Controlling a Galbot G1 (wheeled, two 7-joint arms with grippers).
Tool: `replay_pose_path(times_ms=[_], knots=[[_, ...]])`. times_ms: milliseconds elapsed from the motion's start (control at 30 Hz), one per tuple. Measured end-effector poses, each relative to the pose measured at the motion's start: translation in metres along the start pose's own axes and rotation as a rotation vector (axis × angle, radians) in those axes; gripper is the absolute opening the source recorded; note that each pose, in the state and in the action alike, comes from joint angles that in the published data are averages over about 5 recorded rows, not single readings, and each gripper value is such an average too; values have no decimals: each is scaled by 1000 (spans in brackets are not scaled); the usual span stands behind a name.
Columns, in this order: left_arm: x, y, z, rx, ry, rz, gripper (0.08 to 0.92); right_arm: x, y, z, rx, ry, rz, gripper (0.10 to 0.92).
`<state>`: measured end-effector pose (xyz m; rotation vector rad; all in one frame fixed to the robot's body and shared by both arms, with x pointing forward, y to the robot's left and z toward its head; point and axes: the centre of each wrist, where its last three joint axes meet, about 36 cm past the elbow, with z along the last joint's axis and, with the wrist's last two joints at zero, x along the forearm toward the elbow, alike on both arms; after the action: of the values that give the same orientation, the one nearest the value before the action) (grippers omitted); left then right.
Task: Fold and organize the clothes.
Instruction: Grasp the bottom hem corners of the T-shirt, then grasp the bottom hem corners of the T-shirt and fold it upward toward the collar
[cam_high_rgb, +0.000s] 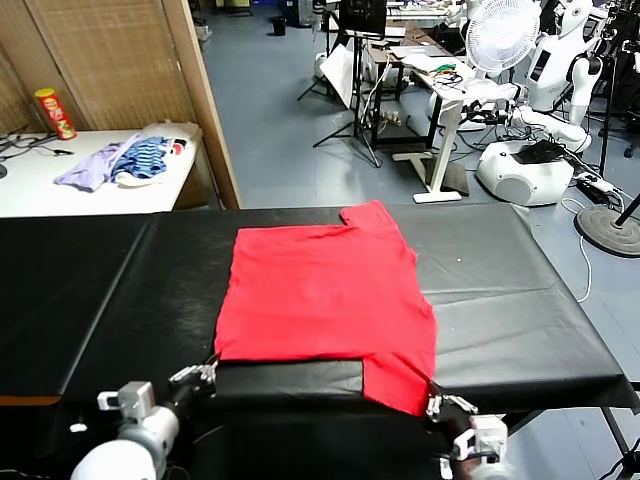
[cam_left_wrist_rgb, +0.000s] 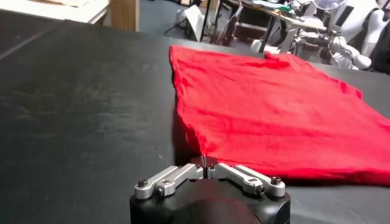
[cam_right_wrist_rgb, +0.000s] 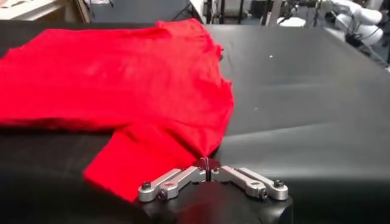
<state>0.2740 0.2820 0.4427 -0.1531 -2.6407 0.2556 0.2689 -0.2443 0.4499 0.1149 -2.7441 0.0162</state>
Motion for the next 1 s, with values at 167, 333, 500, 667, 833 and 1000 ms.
replay_pose_path(times_ms=[167,333,500,667,833,1000], knots=[[-8,-3,-4,24,-89,13,125,-40,-11,6,23,-80,-13,123],[-29,-5,-9,4,-151,6,125,-82,-22,5,49,-133,-25,123],[-53,-4,-11,-43,-185,-6,125,-117,-31,4,79,-151,-33,123],[-76,0,-10,-89,-181,-22,125,-149,-34,7,99,-149,-34,123],[-95,9,-9,-112,-169,-43,125,-171,-33,10,96,-151,-50,125],[-113,15,-10,-109,-162,-60,125,-167,-36,10,95,-136,-84,271]])
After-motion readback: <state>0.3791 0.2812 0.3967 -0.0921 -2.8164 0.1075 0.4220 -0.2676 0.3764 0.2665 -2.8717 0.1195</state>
